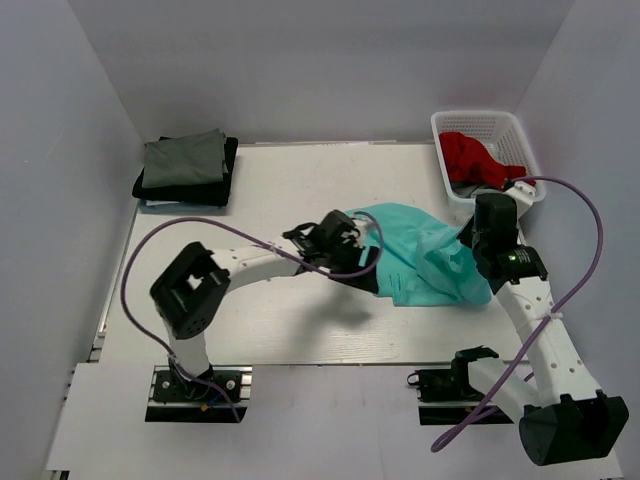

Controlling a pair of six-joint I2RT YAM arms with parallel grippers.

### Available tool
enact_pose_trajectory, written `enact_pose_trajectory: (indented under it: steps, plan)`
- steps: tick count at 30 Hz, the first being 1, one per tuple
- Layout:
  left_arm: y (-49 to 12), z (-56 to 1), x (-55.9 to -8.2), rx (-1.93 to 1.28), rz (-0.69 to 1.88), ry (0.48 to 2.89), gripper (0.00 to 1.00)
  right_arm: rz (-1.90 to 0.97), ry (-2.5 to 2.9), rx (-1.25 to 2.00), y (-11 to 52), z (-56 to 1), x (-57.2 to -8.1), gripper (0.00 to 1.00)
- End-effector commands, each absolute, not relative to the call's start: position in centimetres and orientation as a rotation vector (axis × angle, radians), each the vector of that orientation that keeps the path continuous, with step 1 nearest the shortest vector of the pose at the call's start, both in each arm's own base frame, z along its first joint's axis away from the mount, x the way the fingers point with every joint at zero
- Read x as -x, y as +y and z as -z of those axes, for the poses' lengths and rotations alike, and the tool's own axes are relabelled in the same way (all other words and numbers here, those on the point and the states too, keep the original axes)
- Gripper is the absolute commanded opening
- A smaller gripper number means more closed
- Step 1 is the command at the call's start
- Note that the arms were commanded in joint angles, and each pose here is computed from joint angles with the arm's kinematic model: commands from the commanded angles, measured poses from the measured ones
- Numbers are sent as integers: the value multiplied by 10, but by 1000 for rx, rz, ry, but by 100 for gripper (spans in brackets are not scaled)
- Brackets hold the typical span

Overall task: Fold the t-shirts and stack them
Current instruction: Flatten out the tshirt

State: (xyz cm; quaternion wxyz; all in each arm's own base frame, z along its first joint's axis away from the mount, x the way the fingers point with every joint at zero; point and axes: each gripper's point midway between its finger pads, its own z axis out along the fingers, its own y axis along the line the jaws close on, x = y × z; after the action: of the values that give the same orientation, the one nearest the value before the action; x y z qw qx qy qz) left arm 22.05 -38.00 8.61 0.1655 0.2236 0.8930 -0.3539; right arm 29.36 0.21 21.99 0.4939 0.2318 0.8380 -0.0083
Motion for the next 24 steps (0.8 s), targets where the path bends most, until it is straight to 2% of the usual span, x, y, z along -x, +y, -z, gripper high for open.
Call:
enact_pose_trajectory:
  steps: [1,12,20,24]
  plan:
    - [-432,-117,-202,-833,1166,2390,82,87,2012,-643,-12,-211,-293,0]
    - [-490,-66,-214,-924,959,2392,81,110,2012,-662,-22,-200,-290,0]
    - [-505,-58,-227,-902,901,2386,73,74,2023,-641,-20,-194,-293,0]
    - [-500,-53,-227,-894,844,2402,73,71,2023,-645,-21,-192,-292,0]
